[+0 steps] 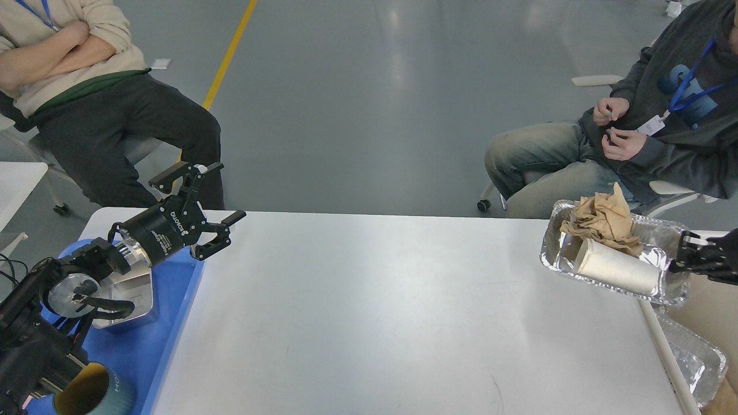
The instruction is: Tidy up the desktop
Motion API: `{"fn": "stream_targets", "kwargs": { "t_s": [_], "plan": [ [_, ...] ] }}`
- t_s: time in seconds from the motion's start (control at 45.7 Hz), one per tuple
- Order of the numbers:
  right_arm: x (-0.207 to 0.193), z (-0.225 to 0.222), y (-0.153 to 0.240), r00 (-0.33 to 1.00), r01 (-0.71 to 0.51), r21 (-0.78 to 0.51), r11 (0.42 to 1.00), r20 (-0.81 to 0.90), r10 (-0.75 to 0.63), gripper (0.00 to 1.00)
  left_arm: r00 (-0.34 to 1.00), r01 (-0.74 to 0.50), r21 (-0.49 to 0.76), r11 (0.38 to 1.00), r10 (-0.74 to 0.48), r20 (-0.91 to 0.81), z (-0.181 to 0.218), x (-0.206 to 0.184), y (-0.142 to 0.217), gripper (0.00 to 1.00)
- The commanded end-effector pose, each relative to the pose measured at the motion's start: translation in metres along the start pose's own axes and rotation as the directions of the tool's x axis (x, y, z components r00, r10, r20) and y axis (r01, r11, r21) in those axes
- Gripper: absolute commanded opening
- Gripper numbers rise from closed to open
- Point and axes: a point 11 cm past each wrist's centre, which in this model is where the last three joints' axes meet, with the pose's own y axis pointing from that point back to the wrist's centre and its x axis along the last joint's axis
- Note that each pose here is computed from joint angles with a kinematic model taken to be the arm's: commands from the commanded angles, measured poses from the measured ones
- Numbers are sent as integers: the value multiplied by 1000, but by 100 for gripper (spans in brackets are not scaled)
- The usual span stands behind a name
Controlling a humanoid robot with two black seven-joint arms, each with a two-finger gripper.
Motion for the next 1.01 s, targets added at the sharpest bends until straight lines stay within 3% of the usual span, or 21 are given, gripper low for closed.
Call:
{"fn": "stream_targets", "kwargs": {
  "t_s": [0.0, 0.197, 0.612, 0.984],
  "plan": [
    [4, 35, 1, 996, -55, -71, 996, 70, 60, 0, 1000, -11, 1, 1000, 11, -22, -5, 2, -3, 97],
    [7, 84, 7, 964, -129, -147, 981, 215, 159, 0, 999, -6, -7, 1000, 6, -38, -9, -1, -7, 97],
    [-21, 168, 5, 734, -205, -206, 957, 614, 290, 0, 997, 4, -4, 1000, -4, -79, -24, -7, -15, 97],
    [-72, 208, -39, 470, -327, -397, 857, 719, 512, 0, 996, 5, 5, 1000, -5, -88, -31, -9, -15, 97]
  ]
}}
